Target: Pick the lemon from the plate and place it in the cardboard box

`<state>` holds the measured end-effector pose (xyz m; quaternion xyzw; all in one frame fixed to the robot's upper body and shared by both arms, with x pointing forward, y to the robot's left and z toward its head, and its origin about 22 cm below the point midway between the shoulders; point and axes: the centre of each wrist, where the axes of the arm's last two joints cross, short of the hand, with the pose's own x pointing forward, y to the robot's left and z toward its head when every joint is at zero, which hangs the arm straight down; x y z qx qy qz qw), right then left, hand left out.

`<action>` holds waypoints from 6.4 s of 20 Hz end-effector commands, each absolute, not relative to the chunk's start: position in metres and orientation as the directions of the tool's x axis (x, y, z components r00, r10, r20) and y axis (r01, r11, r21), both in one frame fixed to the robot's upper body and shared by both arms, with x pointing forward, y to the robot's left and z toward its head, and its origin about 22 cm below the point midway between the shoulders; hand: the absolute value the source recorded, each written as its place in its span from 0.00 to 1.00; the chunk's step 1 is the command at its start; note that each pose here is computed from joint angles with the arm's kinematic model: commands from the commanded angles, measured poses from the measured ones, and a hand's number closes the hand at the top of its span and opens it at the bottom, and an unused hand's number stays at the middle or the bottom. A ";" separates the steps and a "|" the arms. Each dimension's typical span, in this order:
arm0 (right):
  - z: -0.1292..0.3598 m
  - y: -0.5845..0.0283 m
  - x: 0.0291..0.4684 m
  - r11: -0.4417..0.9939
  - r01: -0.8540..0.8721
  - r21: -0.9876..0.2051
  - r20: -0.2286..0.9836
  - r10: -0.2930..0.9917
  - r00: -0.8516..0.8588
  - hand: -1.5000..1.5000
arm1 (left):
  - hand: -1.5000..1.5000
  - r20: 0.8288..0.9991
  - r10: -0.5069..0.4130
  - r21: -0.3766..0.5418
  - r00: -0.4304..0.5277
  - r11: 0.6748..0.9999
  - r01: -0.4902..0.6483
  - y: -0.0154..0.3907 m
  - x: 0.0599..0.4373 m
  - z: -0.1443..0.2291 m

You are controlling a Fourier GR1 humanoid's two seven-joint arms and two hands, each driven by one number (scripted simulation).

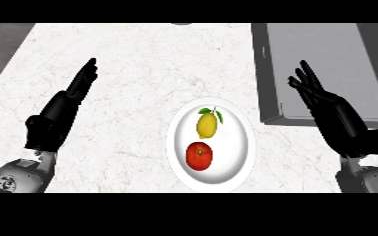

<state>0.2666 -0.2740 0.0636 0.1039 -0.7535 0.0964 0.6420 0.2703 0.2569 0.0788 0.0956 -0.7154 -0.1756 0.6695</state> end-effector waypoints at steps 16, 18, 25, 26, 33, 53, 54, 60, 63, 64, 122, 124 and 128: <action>0.139 -0.223 0.219 0.549 0.284 -0.786 0.508 0.835 -0.208 0.00 | 0.50 0.903 -0.358 0.405 -0.238 0.893 0.196 0.272 0.278 0.068; 0.146 -0.205 0.210 0.487 0.263 -0.833 0.454 0.873 -0.178 0.00 | 0.50 0.897 -0.368 0.419 -0.244 0.883 0.211 0.273 0.277 0.070; 0.153 -0.155 0.218 0.234 -0.010 -0.972 0.234 0.972 -0.021 0.00 | 0.50 0.903 -0.346 0.401 -0.255 0.891 0.214 0.269 0.286 0.066; 0.147 -0.138 0.221 0.194 -0.047 -0.980 0.196 0.980 -0.027 0.00 | 0.50 0.904 -0.341 0.402 -0.259 0.883 0.241 0.259 0.286 0.060; 0.153 -0.062 0.238 0.041 -0.221 -0.974 0.039 0.999 0.015 0.00 | 0.50 0.904 -0.336 0.398 -0.264 0.888 0.231 0.265 0.298 0.077; 0.108 0.014 0.272 -0.006 -0.365 -0.931 -0.078 0.980 0.182 0.00 | 0.50 0.912 -0.324 0.382 -0.251 0.893 0.238 0.250 0.300 0.070; 0.115 0.011 0.273 -0.002 -0.359 -0.933 -0.072 0.981 0.182 0.00 | 0.50 0.904 -0.344 0.398 -0.253 0.893 0.210 0.257 0.293 0.066; 0.099 0.013 0.285 -0.025 -0.375 -0.927 -0.109 0.973 0.203 0.00 | 0.50 0.904 -0.340 0.400 -0.260 0.887 0.229 0.259 0.301 0.077; 0.101 0.016 0.284 -0.058 -0.398 -0.916 -0.147 0.969 0.197 0.00 | 0.50 0.900 -0.345 0.404 -0.265 0.889 0.214 0.253 0.298 0.064; 0.094 0.014 0.281 -0.068 -0.400 -0.914 -0.163 0.965 0.207 0.00 | 0.50 0.908 -0.348 0.400 -0.234 0.887 0.230 0.270 0.286 0.061; 0.072 -0.094 0.194 0.094 0.087 -0.992 -0.068 0.191 -0.979 1.00 | 0.50 0.904 -0.363 0.406 -0.226 0.894 0.190 0.276 0.283 0.061; 0.094 -0.123 0.191 0.153 0.090 -0.984 -0.062 0.178 -0.982 1.00 | 0.50 0.910 -0.355 0.394 -0.215 0.903 0.173 0.286 0.277 0.054; 0.137 -0.166 0.198 0.315 0.111 -0.943 -0.001 0.331 -0.944 1.00 | 0.50 0.904 -0.359 0.400 -0.231 0.901 0.167 0.286 0.285 0.068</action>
